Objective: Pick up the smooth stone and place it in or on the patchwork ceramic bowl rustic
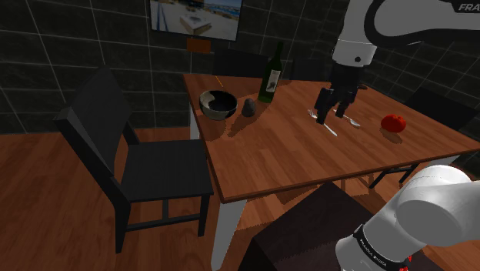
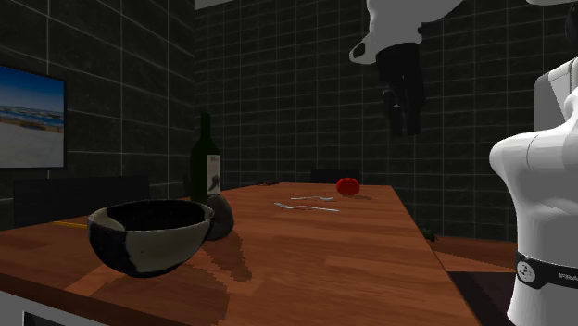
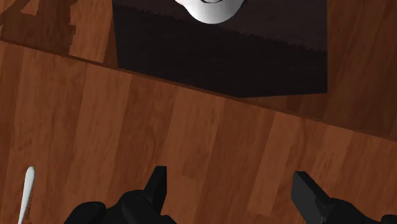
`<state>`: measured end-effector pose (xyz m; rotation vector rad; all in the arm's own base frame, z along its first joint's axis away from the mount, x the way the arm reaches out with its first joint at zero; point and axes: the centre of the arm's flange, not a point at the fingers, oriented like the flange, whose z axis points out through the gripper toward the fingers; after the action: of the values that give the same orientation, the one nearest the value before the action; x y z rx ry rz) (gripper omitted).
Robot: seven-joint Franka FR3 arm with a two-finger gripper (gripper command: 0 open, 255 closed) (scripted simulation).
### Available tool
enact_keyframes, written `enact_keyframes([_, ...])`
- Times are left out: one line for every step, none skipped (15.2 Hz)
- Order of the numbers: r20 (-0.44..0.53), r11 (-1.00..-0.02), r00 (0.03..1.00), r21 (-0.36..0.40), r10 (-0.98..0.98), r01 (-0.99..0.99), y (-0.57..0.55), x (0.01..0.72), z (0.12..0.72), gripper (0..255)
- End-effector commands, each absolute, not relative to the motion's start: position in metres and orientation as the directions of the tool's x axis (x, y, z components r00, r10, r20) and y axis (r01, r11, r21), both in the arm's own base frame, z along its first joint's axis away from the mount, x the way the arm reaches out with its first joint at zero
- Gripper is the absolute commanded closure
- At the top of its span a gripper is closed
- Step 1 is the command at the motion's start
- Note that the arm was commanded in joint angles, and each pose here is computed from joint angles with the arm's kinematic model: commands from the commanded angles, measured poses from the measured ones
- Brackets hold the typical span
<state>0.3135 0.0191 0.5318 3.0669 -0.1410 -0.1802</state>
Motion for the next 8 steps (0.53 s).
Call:
enact_keyframes([-0.114, -0.994, 0.989, 0.071, -0.095, -0.087, 0.019, 0.313, 0.532, 0])
enact_keyframes([-0.103, -0.992, 0.989, 0.069, -0.11, -0.104, 0.02, 0.324, 0.526, 0])
enact_keyframes([-0.093, -0.991, 0.988, 0.067, -0.126, -0.12, 0.021, 0.334, 0.521, 0])
enact_keyframes([-0.082, -0.989, 0.987, 0.065, -0.141, -0.136, 0.021, 0.345, 0.516, 0])
enact_keyframes([-0.072, -0.986, 0.985, 0.062, -0.156, -0.152, 0.021, 0.355, 0.511, 0])
enact_keyframes([-0.062, -0.984, 0.983, 0.059, -0.171, -0.167, 0.022, 0.366, 0.506, 0])
enact_keyframes([-0.051, -0.981, 0.981, 0.057, -0.186, -0.183, 0.022, 0.377, 0.501, 0])
enact_keyframes([-0.041, -0.979, 0.979, 0.054, -0.201, -0.199, 0.022, 0.388, 0.497, 0])
